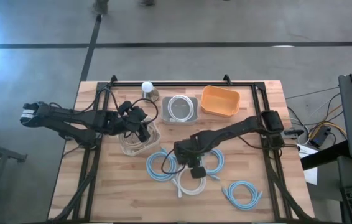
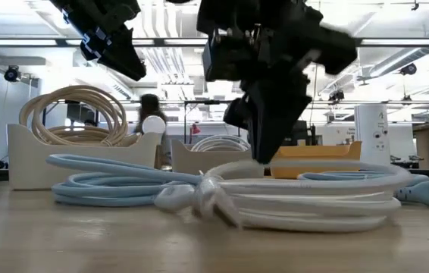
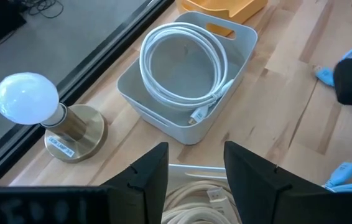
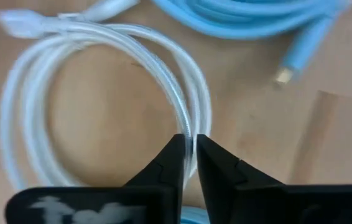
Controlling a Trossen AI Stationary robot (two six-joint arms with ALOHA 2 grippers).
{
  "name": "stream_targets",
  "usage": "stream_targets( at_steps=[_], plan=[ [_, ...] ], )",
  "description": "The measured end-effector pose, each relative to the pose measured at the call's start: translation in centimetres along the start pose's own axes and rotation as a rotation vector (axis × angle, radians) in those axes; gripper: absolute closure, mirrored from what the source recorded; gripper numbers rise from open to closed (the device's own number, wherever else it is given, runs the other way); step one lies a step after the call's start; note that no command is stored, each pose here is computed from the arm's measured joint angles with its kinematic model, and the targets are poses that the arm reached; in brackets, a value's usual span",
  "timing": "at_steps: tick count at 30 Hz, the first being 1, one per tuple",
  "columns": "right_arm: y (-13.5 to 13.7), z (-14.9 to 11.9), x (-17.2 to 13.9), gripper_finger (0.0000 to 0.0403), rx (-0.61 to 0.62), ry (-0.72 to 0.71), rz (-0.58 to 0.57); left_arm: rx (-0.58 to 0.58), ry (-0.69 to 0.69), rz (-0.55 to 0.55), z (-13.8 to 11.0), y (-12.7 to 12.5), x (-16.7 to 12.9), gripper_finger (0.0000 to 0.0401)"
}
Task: Sort HDMI cables
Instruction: Put the white HDMI cable into the gray bin
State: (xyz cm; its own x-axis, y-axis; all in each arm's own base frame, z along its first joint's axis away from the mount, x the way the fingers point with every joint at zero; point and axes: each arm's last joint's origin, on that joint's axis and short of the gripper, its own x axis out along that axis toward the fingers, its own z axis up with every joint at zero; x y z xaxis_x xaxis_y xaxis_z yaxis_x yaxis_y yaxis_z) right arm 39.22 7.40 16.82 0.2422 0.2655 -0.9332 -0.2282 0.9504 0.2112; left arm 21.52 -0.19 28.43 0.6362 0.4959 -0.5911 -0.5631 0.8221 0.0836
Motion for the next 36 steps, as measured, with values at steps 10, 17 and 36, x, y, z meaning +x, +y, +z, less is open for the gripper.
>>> stream_targets(
  at_steps=[10, 17, 36],
  plan=[
    [0.6, -0.2, 0.3, 0.0302, 0.011, 0.009, 0.022, -0.004, -0.003, -0.001, 0.0, 0.0, 0.0, 0.0240],
    [0.5, -0.6, 2.8, 0.0266, 0.012, 0.064, -0.028, -0.004, -0.003, -0.002, 0.0, 0.0, 0.0, 0.0240],
    [0.2, -0.1, 3.1, 0.0381, 0.029, 0.037, -0.166, -0.005, -0.005, -0.003, 0.1, 0.0, 0.0, 0.0240]
  ],
)
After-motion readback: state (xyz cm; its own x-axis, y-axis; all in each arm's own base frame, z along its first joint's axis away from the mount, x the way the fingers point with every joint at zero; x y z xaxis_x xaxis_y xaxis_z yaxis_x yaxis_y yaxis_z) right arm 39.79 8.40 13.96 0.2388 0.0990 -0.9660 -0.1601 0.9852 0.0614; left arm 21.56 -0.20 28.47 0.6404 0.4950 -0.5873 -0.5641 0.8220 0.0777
